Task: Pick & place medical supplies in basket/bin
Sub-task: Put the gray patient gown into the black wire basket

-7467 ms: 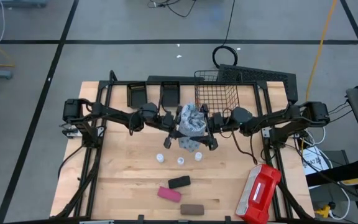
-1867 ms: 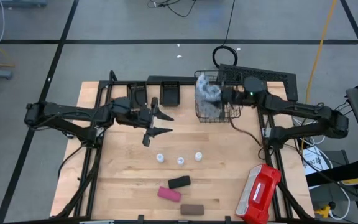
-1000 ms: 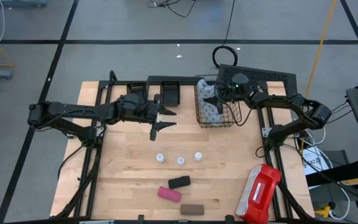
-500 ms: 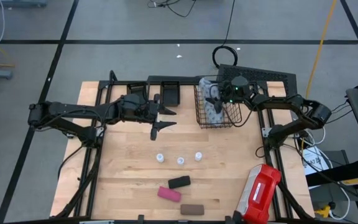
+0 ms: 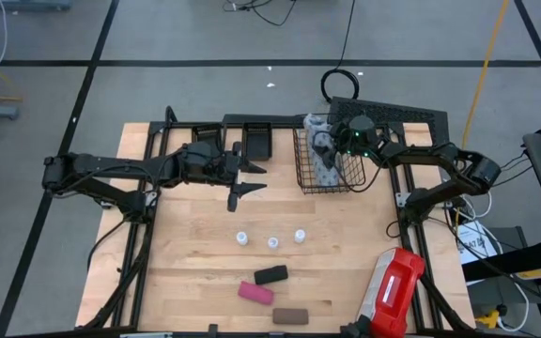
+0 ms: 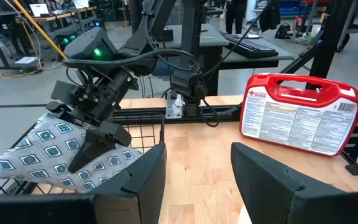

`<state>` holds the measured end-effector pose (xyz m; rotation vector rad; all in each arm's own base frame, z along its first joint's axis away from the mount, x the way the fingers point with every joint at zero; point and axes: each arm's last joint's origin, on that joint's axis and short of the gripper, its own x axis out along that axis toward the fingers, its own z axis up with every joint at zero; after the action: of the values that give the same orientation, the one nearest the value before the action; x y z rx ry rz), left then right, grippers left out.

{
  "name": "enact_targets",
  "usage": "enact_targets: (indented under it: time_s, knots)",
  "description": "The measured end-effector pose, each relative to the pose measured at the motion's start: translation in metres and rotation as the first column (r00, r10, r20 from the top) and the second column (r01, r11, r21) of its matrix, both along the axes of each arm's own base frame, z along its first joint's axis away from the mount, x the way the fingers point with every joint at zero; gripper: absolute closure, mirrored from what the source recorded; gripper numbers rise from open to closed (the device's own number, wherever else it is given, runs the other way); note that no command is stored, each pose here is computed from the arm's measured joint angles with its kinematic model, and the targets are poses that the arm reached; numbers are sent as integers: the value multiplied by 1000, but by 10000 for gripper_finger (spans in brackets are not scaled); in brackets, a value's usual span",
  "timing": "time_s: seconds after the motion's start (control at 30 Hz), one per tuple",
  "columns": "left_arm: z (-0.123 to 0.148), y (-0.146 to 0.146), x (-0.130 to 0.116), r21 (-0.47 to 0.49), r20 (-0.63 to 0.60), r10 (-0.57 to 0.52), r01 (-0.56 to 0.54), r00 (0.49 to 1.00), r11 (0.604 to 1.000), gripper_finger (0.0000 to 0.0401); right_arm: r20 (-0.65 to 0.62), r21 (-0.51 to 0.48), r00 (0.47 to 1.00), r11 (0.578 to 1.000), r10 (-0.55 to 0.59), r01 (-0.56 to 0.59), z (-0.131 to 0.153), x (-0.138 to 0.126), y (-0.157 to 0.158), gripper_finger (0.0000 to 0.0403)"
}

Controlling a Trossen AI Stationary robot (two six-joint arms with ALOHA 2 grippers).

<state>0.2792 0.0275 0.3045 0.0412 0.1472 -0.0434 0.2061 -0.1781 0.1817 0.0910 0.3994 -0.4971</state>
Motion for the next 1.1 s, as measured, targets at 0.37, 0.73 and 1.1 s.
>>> enact_targets:
  time_s: [0.37, 0.73, 1.1]
  knots:
    - [0, 0, 0, -15, -3, 2, -2, 1000, 1000, 215, -20, -67, 999, 997, -47, 46, 12, 3, 13, 73]
    - [-1, 0, 0, -15, -9, 1, -2, 1000, 1000, 215, -61, 156, 993, 982, -98, 106, 11, -8, 25, 73]
    - [-1, 0, 0, -28, -18, 3, -3, 1000, 1000, 215, -137, -154, 965, 967, -222, 201, 19, -5, 23, 73]
